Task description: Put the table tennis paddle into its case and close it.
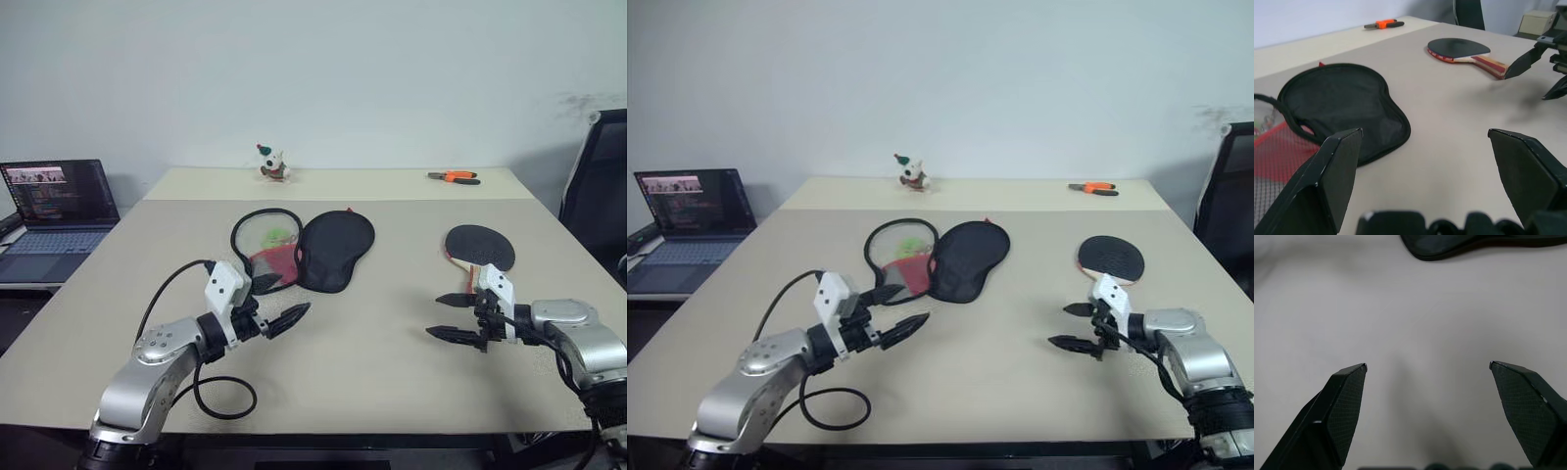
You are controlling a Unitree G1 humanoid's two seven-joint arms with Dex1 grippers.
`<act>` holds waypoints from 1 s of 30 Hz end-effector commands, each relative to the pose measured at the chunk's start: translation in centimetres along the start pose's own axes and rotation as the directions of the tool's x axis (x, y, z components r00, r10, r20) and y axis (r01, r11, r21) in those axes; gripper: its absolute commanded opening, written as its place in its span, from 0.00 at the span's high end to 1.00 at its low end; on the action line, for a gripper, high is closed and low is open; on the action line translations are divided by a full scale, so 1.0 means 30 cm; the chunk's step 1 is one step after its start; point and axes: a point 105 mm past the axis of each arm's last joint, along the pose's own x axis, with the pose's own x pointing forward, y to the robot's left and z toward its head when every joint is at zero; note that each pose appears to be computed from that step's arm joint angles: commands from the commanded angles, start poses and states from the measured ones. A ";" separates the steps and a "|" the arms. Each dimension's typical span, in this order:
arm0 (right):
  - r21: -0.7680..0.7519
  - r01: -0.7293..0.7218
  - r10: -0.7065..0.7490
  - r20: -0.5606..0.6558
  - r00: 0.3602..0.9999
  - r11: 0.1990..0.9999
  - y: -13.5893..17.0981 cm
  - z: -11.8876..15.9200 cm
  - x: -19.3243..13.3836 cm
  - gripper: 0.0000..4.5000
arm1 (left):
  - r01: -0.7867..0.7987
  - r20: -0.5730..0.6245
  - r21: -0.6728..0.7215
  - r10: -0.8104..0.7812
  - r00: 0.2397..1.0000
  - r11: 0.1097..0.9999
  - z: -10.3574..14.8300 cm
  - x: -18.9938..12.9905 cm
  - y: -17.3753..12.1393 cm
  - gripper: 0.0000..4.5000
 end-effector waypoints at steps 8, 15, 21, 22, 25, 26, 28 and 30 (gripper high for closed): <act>-0.016 -0.018 0.018 0.057 0.998 1.000 0.068 0.084 -0.008 0.01 | 0.028 0.017 0.014 -0.028 0.999 1.000 0.035 -0.064 -0.003 0.00; -0.002 -0.027 0.027 0.078 0.997 1.000 0.091 0.076 0.016 0.01 | -0.040 -0.041 0.013 0.041 0.998 0.999 0.017 -0.200 0.010 0.00; -0.005 -0.031 0.031 0.095 0.995 1.000 0.101 0.079 0.053 0.01 | -0.132 -0.045 0.029 0.133 0.990 0.991 0.037 -0.280 0.028 0.00; -0.001 -0.026 0.026 0.117 0.993 1.000 0.097 0.095 0.055 0.01 | -0.136 -0.044 0.026 0.137 0.990 0.990 0.042 -0.286 0.031 0.00; 0.004 -0.034 0.033 0.145 0.989 0.999 0.096 0.120 0.063 0.01 | -0.142 -0.064 0.033 0.144 0.987 0.989 0.031 -0.296 0.040 0.00; 0.003 -0.048 0.047 0.147 0.988 0.999 0.100 0.124 0.068 0.01 | -0.144 -0.057 0.035 0.146 0.988 0.989 0.038 -0.293 0.040 0.00; 0.000 -0.061 0.061 0.151 0.987 0.998 0.104 0.130 0.078 0.01 | -0.153 -0.040 0.038 0.155 0.987 0.987 0.052 -0.289 0.043 0.00; -0.004 -0.063 0.063 0.152 0.986 0.998 0.101 0.132 0.090 0.01 | -0.166 -0.028 0.039 0.168 0.985 0.985 0.059 -0.289 0.049 0.00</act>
